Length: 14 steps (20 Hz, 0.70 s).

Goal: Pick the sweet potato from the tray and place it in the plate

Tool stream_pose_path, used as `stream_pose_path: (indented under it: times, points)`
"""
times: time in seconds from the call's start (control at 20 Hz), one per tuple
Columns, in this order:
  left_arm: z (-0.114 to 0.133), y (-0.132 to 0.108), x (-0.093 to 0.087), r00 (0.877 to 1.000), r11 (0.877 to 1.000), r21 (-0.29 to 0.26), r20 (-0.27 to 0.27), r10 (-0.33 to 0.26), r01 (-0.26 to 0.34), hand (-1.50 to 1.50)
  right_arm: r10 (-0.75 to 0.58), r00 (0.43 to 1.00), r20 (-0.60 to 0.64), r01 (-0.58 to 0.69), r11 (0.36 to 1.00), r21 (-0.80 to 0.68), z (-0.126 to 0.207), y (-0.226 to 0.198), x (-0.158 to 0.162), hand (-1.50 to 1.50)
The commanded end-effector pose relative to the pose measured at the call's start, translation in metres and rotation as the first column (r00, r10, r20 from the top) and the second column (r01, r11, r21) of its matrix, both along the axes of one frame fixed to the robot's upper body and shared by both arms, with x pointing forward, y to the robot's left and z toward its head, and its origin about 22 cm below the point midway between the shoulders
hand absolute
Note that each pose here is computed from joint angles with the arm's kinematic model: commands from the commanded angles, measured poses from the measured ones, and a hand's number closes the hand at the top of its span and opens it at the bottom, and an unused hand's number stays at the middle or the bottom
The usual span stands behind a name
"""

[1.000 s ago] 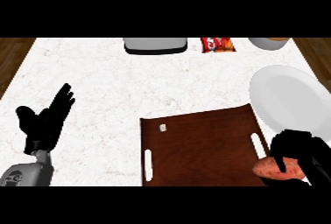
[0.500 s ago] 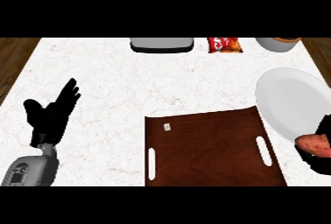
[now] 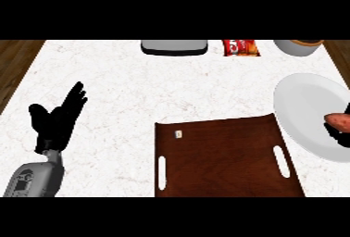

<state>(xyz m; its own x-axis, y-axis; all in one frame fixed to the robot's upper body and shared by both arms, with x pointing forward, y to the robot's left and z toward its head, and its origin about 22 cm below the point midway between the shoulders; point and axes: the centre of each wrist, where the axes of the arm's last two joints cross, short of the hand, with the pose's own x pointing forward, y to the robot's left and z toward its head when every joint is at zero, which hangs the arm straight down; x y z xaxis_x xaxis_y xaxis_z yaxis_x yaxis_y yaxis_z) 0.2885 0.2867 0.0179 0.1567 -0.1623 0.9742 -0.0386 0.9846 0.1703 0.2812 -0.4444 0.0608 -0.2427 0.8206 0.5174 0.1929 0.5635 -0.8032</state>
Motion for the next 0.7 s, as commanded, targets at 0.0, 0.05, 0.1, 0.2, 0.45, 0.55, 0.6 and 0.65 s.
stream_pose_path:
  times: [0.0, 0.05, 0.1, 0.2, 0.45, 0.55, 0.6, 0.65]
  points:
    - [0.003, 0.006, -0.004, 1.0, 1.0, -0.012, 0.008, -0.023, 0.023, 0.0, -0.021, 0.998, -0.064, 0.018, 0.998, -0.052, 0.01, -0.036, 0.014, 1.5]
    - [0.012, -0.007, 0.0, 1.0, 1.0, 0.003, 0.009, -0.013, 0.013, 0.0, -0.014, 0.993, -0.113, 0.002, 0.994, -0.105, -0.015, -0.021, 0.018, 1.5]
    - [0.011, -0.015, 0.012, 1.0, 1.0, 0.013, 0.017, -0.013, 0.013, 0.0, 0.03, 0.988, -0.151, -0.052, 0.988, -0.144, -0.019, -0.03, 0.011, 1.5]
    - [-0.001, -0.006, 0.003, 1.0, 1.0, -0.013, 0.016, -0.006, 0.006, 0.0, 0.021, 0.969, -0.247, -0.009, 0.999, 0.049, -0.019, -0.042, 0.012, 1.5]
    - [-0.003, 0.001, 0.002, 1.0, 1.0, 0.0, 0.009, -0.022, 0.022, 0.0, 0.126, 0.947, -0.294, -0.129, 0.992, 0.011, -0.035, -0.047, 0.017, -1.5]
    - [0.003, -0.018, 0.003, 0.999, 0.999, -0.021, 0.003, -0.044, 0.044, 0.0, 0.163, 0.965, -0.207, -0.156, 0.986, 0.051, -0.037, -0.032, 0.033, -1.5]
    - [0.001, -0.012, -0.001, 1.0, 1.0, 0.001, 0.006, -0.024, 0.024, 0.0, 0.171, 0.97, -0.174, -0.162, 0.985, 0.063, -0.033, -0.046, 0.025, -1.5]
    - [0.008, -0.004, -0.004, 1.0, 1.0, -0.008, 0.002, -0.019, 0.019, 0.0, 0.179, 0.977, -0.115, -0.171, 0.983, 0.073, -0.035, -0.042, 0.026, -1.5]
